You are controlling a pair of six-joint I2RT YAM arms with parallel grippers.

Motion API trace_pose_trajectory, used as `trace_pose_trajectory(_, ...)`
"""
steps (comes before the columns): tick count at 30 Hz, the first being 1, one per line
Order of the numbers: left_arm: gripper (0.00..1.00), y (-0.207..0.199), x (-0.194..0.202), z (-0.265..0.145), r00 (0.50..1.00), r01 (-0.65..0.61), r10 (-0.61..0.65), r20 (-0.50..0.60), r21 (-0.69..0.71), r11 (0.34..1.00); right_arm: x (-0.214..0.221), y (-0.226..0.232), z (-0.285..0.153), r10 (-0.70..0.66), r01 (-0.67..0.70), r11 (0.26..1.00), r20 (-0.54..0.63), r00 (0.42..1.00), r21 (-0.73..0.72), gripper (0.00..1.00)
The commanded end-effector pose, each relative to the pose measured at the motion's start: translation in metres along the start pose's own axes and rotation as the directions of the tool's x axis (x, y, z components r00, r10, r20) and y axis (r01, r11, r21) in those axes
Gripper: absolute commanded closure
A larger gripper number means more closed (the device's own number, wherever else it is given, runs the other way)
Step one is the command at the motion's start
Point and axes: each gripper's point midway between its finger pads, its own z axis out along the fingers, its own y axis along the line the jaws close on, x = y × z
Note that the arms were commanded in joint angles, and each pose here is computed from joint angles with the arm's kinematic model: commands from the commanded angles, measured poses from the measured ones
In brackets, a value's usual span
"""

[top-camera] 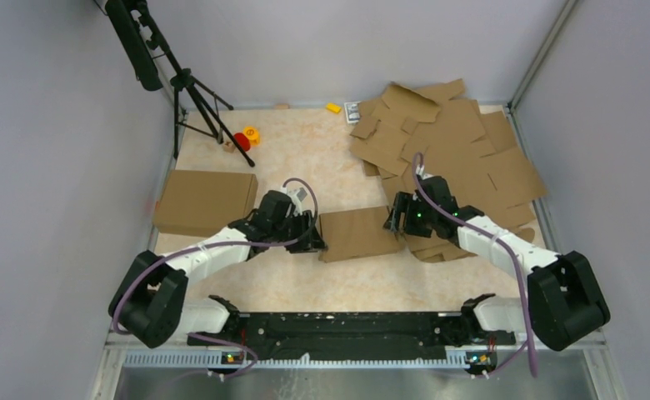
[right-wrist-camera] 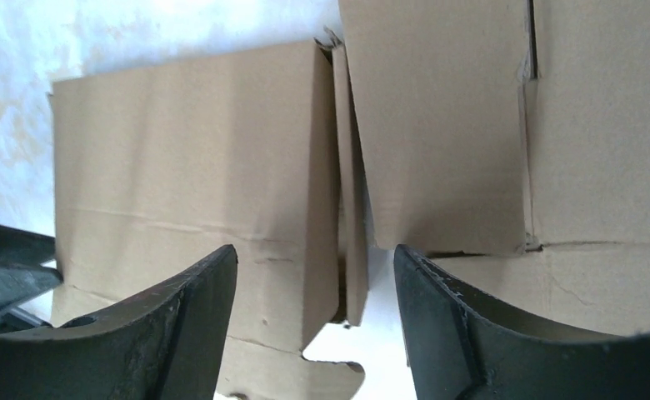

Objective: Fold the paper box
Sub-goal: Close the paper box at the center of the board.

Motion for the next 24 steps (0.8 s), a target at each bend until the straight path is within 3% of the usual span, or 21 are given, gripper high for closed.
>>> trace_pose_trajectory(1,0.59,0.018,0.004,0.009,1.0,-0.025,0.026,0.014,-0.045,0.999,0.011,0.004,0.0,-0.04,0.04,0.997,0.006,0.999,-0.062,0.37)
trace_pose_trajectory(11,0.65,0.03,0.012,0.022,1.0,-0.021,0.022,0.01,-0.036,0.999,0.034,0.004,0.015,-0.02,0.013,0.994,-0.064,0.998,-0.113,0.66)
trace_pose_trajectory(14,0.72,0.033,0.015,0.025,1.0,-0.023,0.023,0.006,-0.035,0.999,0.038,0.002,0.02,-0.015,0.006,0.994,-0.079,0.997,-0.112,0.81)
trace_pose_trajectory(21,0.79,0.027,0.016,0.029,0.998,-0.064,0.064,-0.007,0.011,0.998,0.049,0.005,0.028,-0.037,0.022,0.991,-0.11,0.993,-0.13,0.87)
trace_pose_trajectory(24,0.83,0.025,0.014,0.029,0.997,-0.079,0.079,-0.016,0.01,0.997,0.049,0.011,0.03,-0.068,0.054,0.991,-0.11,0.992,-0.121,0.96)
